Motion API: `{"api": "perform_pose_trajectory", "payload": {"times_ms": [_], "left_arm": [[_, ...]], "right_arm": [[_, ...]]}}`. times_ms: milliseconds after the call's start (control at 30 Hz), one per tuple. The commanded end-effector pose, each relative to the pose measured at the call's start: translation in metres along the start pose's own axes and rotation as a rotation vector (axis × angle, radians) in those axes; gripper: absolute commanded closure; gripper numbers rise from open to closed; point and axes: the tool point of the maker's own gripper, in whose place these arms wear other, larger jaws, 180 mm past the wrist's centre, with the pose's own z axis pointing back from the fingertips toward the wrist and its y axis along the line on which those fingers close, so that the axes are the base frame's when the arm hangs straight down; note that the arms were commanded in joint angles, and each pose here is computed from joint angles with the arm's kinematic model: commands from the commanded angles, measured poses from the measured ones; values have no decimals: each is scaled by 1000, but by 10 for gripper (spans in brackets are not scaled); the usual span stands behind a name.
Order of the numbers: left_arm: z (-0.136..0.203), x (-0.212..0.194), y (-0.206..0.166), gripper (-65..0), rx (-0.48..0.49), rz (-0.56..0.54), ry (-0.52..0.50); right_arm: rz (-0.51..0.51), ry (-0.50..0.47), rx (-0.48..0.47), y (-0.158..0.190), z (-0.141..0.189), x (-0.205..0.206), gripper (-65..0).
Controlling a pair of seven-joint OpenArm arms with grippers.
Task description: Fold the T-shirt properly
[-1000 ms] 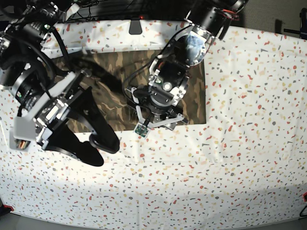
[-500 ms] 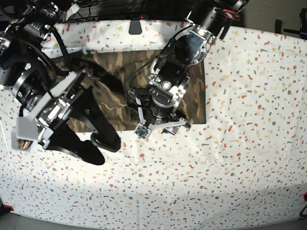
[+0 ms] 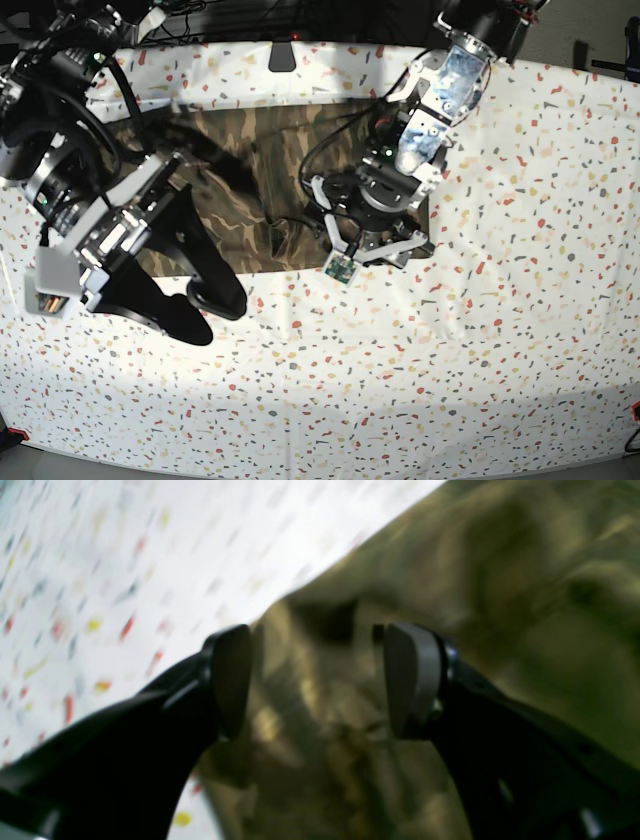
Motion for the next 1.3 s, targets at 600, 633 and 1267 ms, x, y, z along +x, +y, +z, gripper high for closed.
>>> {"api": "perform_pose_trajectory", "payload": {"times_ms": [600,633,1267], "left_arm": [[-40,19,-48,-401,-81,71,-4],[-40,25,-51,-401,-92,70,-15],[3,125,-16,-401,6,-73,-266]], "right_arm": [[22,-49,23,5,0,13,-278],[22,-50,23,5,0,13,-278],[22,-53,23,5,0,14,-278]]}}
